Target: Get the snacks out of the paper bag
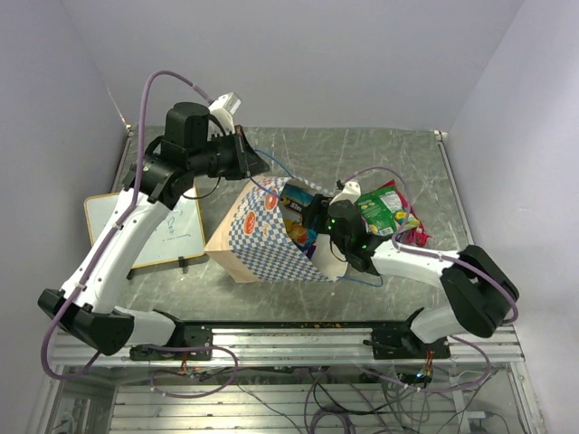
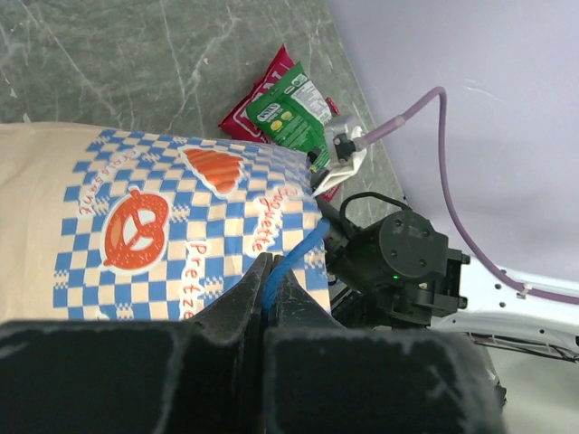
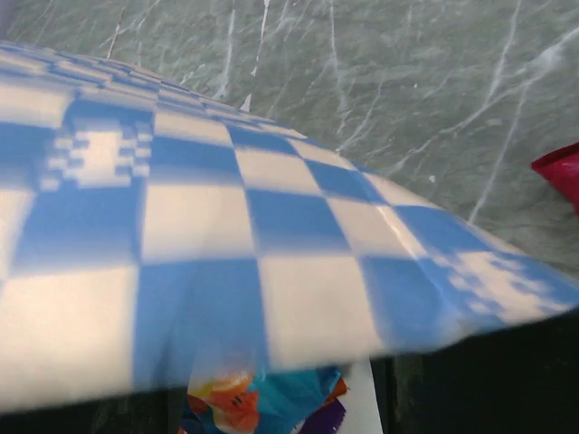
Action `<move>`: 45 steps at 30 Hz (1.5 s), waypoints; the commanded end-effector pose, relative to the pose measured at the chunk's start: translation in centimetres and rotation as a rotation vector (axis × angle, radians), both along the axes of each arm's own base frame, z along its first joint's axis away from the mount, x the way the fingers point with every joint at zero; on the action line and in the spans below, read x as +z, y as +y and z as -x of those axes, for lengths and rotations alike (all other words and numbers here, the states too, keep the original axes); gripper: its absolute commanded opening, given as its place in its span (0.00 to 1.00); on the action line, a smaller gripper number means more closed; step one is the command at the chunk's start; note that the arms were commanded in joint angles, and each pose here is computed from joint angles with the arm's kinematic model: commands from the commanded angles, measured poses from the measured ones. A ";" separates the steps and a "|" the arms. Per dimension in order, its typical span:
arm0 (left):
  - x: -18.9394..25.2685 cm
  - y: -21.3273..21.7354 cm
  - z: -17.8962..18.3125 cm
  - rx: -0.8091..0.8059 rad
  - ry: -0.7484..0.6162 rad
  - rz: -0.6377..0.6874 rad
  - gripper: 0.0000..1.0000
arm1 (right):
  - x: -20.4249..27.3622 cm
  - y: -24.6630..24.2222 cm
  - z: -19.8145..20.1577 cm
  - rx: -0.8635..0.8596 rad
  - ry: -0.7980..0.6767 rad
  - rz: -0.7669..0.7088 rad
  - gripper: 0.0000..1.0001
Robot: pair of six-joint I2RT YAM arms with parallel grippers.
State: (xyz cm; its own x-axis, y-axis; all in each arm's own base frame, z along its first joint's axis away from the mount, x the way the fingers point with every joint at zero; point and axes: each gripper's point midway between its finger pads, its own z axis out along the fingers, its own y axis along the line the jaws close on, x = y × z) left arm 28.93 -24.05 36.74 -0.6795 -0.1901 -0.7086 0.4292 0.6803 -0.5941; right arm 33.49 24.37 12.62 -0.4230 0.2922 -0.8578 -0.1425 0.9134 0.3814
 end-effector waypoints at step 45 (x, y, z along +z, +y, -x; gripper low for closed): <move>-0.5 4.7 -1.3 0.328 0.075 -0.033 0.07 | 28.2 -3.9 7.7 0.341 -0.484 0.163 0.00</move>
State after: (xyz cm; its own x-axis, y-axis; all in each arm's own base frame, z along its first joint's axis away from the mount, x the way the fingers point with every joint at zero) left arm 29.88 -20.77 36.37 -0.6592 -0.3307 -0.6754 0.2195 0.7744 -0.5934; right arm 26.98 23.22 32.89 -0.1865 -0.0232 -0.9822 -0.5883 0.8033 0.0927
